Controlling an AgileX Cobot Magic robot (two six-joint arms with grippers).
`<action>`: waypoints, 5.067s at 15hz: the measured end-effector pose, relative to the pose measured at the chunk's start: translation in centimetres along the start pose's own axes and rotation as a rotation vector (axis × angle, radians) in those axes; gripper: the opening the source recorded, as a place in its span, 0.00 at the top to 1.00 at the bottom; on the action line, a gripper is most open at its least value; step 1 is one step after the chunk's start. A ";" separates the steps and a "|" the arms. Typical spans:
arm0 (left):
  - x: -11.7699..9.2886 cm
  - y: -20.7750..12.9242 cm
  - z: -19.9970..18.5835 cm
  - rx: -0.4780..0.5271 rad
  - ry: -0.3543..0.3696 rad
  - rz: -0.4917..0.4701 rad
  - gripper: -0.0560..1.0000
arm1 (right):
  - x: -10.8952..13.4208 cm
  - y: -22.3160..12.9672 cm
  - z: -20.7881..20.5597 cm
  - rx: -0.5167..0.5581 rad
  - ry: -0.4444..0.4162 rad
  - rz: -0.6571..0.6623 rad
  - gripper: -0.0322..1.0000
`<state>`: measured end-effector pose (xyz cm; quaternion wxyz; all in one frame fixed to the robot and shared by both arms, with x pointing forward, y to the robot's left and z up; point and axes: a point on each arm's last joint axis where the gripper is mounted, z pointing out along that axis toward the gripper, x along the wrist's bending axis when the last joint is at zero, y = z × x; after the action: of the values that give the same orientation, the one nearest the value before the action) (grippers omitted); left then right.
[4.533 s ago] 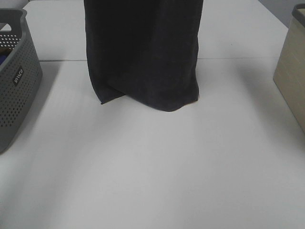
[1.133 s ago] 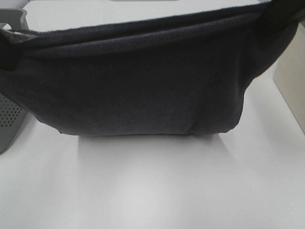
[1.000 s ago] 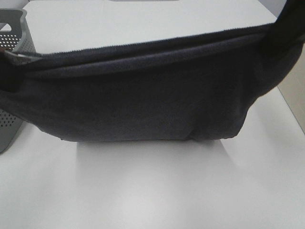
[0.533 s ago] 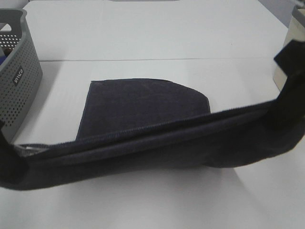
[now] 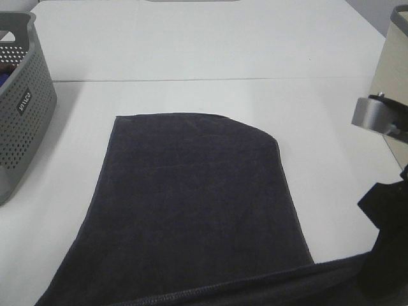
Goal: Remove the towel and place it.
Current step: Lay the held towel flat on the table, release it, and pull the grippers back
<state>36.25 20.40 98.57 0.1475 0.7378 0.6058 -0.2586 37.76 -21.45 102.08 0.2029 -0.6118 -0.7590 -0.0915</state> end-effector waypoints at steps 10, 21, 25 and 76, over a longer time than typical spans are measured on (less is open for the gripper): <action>2.1 1.1 3.3 0.206 0.014 -0.150 0.95 | -1.6 1.5 4.1 0.231 0.022 0.062 0.96; 3.7 6.7 5.9 0.380 0.073 -0.198 0.95 | -4.4 4.5 10.1 0.493 0.017 0.085 0.96; 5.2 9.3 8.3 0.479 0.089 -0.186 0.95 | -5.3 5.1 11.8 0.524 0.032 0.081 0.96; -1.2 26.1 -6.7 -0.380 0.476 0.222 0.32 | -9.1 18.4 -7.1 -0.376 -0.082 -0.005 0.17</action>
<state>62.74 17.16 102.25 0.1639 0.7985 0.5765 0.0566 58.49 -27.98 102.69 0.0537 -0.6401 -0.7378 -0.2074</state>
